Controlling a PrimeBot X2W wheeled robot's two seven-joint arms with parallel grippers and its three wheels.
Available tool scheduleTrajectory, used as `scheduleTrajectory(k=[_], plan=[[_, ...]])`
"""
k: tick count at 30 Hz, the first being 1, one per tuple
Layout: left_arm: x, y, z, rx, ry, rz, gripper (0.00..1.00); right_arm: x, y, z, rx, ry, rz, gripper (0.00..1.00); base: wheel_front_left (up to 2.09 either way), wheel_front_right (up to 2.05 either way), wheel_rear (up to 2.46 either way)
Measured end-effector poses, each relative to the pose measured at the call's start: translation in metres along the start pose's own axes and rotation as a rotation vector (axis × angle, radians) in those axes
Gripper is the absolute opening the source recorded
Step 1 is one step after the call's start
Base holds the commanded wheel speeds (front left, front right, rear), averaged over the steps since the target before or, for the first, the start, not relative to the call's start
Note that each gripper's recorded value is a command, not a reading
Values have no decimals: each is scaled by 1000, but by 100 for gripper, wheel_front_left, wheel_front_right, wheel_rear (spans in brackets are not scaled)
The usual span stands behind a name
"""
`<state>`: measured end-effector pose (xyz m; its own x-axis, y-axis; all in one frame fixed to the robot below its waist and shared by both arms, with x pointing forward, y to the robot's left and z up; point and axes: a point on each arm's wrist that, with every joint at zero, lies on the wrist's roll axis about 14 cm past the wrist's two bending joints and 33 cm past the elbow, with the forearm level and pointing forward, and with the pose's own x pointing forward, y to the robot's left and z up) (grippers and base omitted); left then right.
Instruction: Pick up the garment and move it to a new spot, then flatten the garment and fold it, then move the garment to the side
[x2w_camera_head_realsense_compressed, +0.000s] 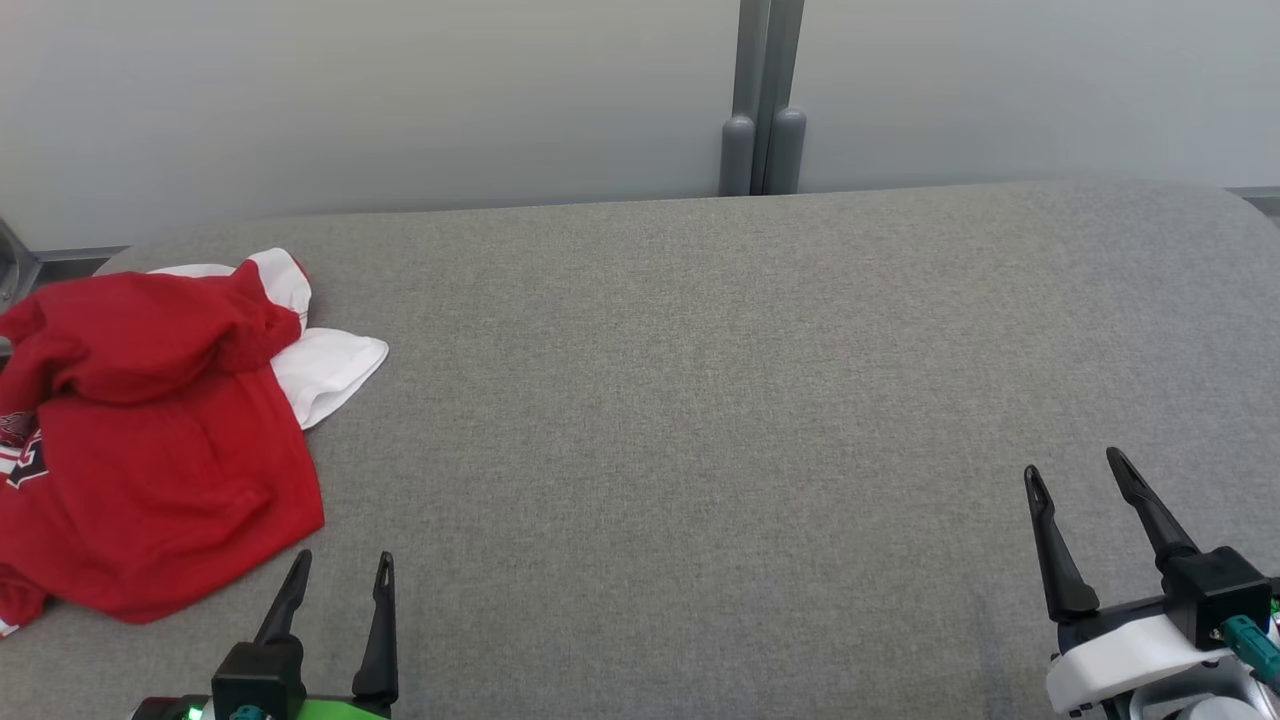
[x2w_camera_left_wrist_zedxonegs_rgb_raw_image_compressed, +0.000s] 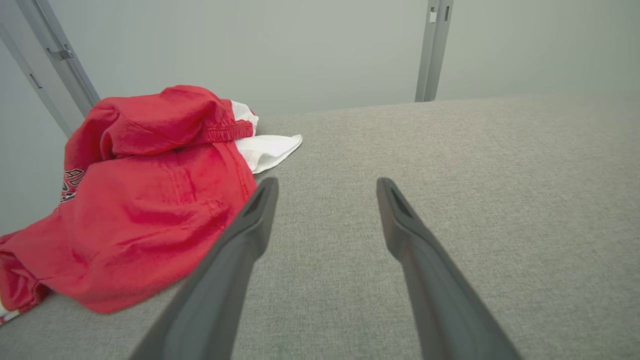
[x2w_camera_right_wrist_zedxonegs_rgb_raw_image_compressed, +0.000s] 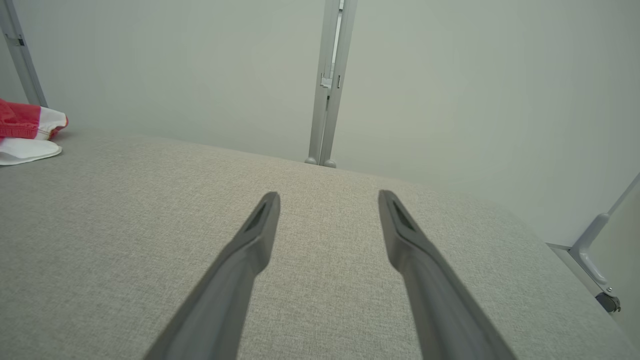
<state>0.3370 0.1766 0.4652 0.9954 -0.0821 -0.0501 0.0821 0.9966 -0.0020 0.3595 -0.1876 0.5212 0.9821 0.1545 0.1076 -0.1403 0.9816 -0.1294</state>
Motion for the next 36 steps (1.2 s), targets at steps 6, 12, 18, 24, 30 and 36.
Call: scheduleTrajectory(k=[6,12,18,24,30,36], plan=[[-2,2,-8,-55,21,18,100,-1,-2,-5,21,14,-12,100,0,0,0],[-2,3,-10,-70,28,23,100,-2,-3,-8,31,22,-15,100,0,0,0],[-2,4,-12,-87,32,29,100,-1,-2,-10,36,27,-13,100,0,0,0],[-2,5,-14,-92,38,34,100,1,0,-11,40,32,-6,100,0,0,0],[-2,14,-11,-98,28,65,100,17,20,-5,52,7,58,100,0,0,0],[-17,33,-14,-105,31,139,100,35,52,-6,62,2,160,100,0,0,0]])
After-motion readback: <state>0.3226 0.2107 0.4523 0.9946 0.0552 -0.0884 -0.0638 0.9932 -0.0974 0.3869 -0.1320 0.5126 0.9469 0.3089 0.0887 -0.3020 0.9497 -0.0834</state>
